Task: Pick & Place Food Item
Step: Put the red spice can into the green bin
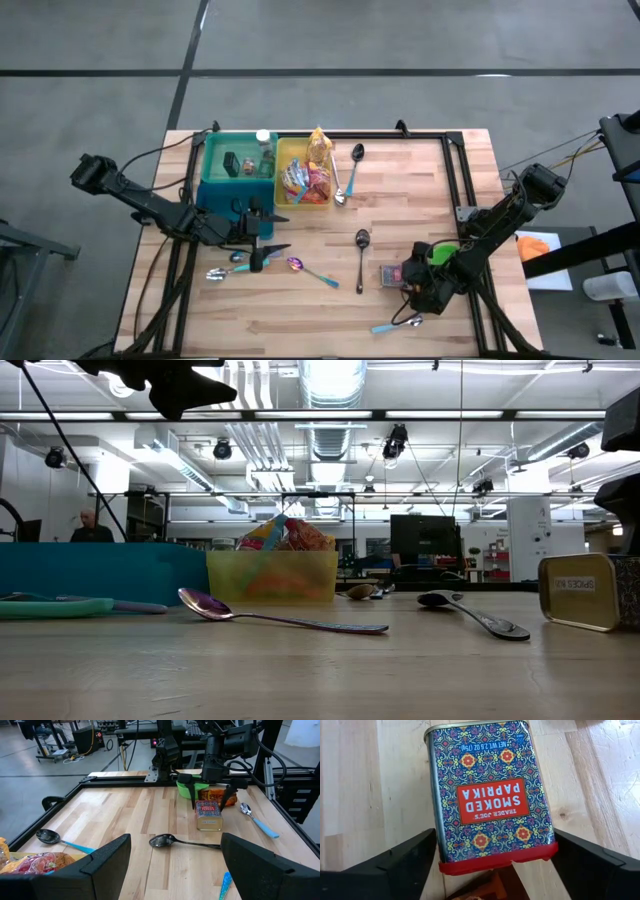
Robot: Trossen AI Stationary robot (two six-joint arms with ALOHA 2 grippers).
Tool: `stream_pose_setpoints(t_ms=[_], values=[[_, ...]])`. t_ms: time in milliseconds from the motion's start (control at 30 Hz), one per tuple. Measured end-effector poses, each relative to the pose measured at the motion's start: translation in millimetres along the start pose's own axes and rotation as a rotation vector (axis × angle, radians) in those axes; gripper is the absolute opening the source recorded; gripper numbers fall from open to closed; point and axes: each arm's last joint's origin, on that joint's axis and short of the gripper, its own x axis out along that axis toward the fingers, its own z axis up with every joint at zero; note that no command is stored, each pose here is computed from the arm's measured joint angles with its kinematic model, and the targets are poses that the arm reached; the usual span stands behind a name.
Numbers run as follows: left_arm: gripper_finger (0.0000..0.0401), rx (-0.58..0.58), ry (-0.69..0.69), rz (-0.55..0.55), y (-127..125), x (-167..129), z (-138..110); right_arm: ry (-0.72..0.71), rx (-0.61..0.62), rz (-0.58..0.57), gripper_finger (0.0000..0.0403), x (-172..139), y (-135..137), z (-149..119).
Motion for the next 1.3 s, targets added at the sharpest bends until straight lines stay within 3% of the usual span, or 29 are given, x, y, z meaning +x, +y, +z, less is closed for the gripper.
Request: stream_pose_setpoints(t_ms=[200,300,500,733,1033,1300], values=[[0.0311,0.0,0.0,0.0,0.0,0.0,0.0,0.009,0.003,0.005,0.0302,0.0,0.0,-0.2],[0.031,0.0,0.0,0.0,0.0,0.0,0.0,0.01,0.004,0.005,0.0302,0.0,0.0,-0.3],[0.031,0.0,0.0,0.0,0.0,0.0,0.0,0.015,0.003,0.009,0.034,0.0,0.2,-0.4],[0.031,0.0,0.0,0.0,0.0,0.0,0.0,0.015,0.003,0.009,0.0301,0.1,0.2,-0.4],[0.031,0.0,0.0,0.0,-0.1,0.0,0.0,0.015,0.003,0.009,0.0321,0.1,0.2,-0.4],[0.031,0.0,0.0,0.0,0.0,0.0,0.0,0.015,0.0,0.009,0.03,0.1,0.2,-0.5]])
